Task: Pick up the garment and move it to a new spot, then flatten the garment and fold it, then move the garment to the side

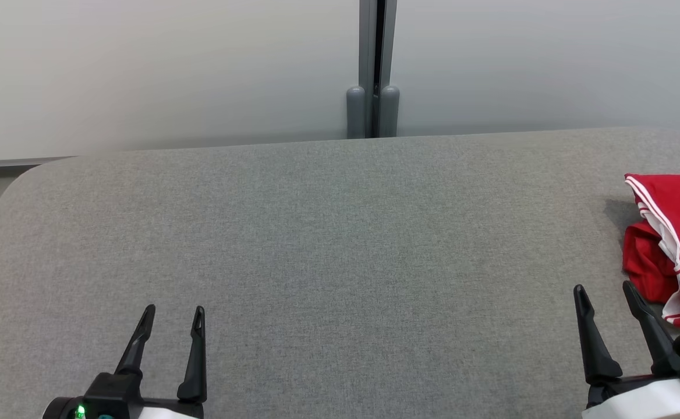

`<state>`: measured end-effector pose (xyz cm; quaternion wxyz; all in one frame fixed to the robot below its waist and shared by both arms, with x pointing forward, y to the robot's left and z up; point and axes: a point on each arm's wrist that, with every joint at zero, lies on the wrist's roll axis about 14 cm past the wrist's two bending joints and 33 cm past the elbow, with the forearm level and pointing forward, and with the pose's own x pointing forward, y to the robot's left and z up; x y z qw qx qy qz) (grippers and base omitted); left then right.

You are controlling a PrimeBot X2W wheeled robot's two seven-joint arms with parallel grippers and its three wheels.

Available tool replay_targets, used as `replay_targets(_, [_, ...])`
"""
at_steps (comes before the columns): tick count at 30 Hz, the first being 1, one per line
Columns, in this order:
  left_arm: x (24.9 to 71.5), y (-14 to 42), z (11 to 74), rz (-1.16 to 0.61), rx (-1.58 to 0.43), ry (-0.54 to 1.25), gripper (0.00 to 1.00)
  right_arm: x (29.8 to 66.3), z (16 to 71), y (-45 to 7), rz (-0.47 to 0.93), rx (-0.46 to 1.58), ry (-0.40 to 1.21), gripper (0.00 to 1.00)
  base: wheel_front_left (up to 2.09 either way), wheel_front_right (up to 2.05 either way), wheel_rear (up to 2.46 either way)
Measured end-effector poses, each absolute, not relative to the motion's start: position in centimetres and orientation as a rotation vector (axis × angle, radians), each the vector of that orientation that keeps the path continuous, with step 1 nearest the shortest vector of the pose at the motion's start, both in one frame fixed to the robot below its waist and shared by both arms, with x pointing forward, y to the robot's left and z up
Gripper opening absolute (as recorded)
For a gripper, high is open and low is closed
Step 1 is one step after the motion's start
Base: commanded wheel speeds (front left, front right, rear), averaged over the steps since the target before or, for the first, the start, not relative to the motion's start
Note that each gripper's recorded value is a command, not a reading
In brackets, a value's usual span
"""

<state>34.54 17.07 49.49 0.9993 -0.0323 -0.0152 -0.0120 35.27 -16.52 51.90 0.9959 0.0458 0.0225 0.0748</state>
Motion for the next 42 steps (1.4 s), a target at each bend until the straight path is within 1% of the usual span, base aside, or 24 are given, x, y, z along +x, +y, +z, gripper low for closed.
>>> replay_targets(7, [34.0,16.9,49.5,-0.035,-0.059,-0.025,1.00,34.7,52.2,-16.6,0.146,0.092,0.041,1.00,0.00,0.00,0.00])
replay_targets(40, [34.2,16.5,48.9,-0.063,-0.057,0.004,1.00,34.8,51.8,-16.1,0.148,0.123,0.049,1.00,0.00,0.00,0.00])
replay_targets(41, [34.1,16.5,48.6,-0.063,-0.063,0.013,0.00,34.8,51.7,-16.1,0.148,0.124,0.055,0.00,0.00,0.00,0.00])
replay_targets(42, [33.9,16.4,48.2,-0.062,-0.067,0.028,0.00,34.7,51.3,-16.0,0.148,0.127,0.067,0.00,0.00,0.00,0.00])
